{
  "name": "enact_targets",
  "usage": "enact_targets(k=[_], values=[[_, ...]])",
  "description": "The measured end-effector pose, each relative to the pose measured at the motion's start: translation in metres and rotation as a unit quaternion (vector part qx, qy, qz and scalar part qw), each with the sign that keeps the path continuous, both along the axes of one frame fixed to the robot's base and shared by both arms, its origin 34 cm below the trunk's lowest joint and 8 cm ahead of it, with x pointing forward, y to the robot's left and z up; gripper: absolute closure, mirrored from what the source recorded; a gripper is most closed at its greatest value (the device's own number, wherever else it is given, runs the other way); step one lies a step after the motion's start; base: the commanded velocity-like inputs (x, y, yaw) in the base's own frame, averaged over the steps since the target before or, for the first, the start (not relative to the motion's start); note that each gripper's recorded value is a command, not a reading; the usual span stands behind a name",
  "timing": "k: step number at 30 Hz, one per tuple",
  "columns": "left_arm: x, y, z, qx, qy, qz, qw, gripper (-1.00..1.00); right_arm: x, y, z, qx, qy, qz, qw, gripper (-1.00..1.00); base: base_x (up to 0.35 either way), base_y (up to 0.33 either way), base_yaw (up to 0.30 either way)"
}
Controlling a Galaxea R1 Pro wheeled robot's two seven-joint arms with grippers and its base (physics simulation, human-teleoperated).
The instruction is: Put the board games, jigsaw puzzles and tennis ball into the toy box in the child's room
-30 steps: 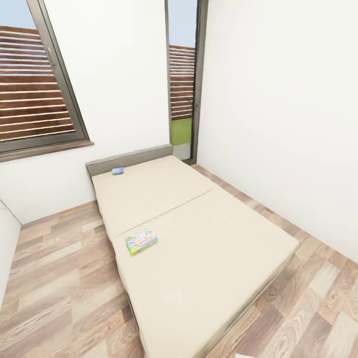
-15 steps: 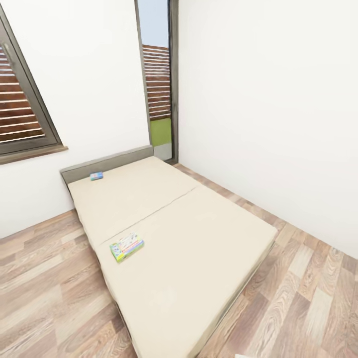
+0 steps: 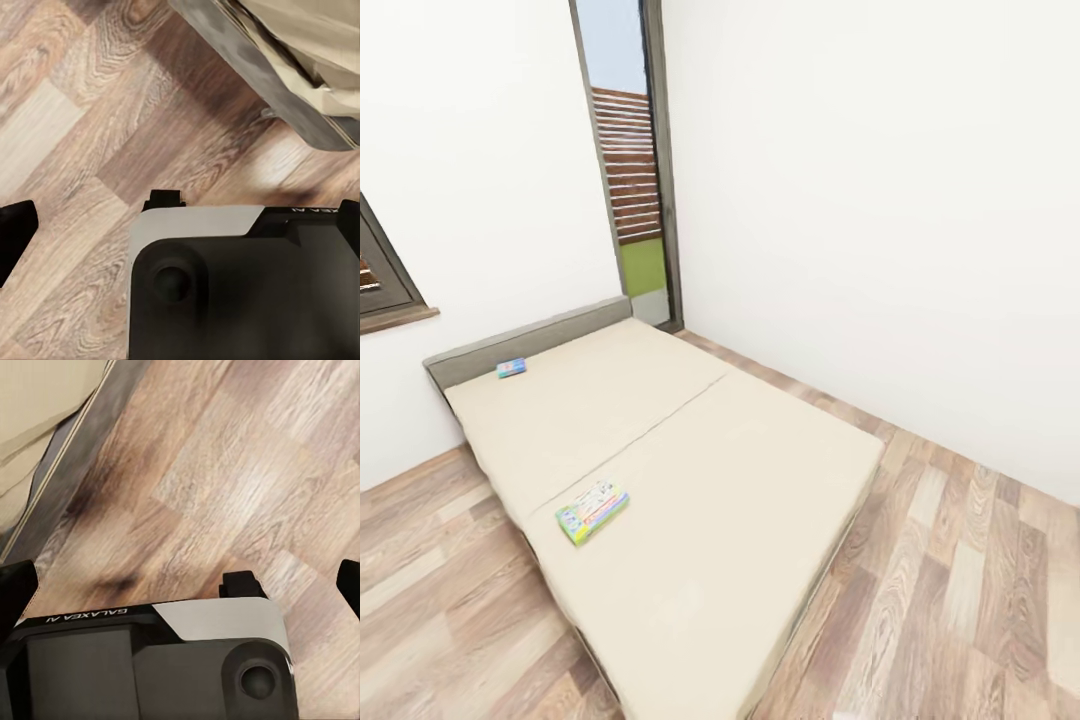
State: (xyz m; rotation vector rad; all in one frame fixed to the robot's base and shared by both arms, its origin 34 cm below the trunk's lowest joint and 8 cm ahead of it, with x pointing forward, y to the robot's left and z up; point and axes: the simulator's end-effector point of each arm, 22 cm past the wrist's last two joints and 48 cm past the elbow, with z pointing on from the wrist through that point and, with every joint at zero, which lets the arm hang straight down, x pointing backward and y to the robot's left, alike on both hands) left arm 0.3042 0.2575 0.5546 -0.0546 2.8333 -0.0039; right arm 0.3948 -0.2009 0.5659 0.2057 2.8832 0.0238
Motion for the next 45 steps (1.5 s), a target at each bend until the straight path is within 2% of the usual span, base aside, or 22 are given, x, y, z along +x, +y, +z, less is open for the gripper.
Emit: enact_targets(k=[18,45], values=[[-0.0007,0.0000,-0.0001,0.000,0.000,0.000,1.0000,-1.00,0.0000,-0.0001,0.0000,0.000,0.000,0.000,1.0000,-1.00,0.000,0.233,-0.081],[0.0025,0.0001,0.0012,0.000,-0.003,0.000,1.0000,-1.00,0.0026,0.0005,0.0019,0.002,-0.003,0.000,1.0000,-1.00,0.000,0.126,-0.265]])
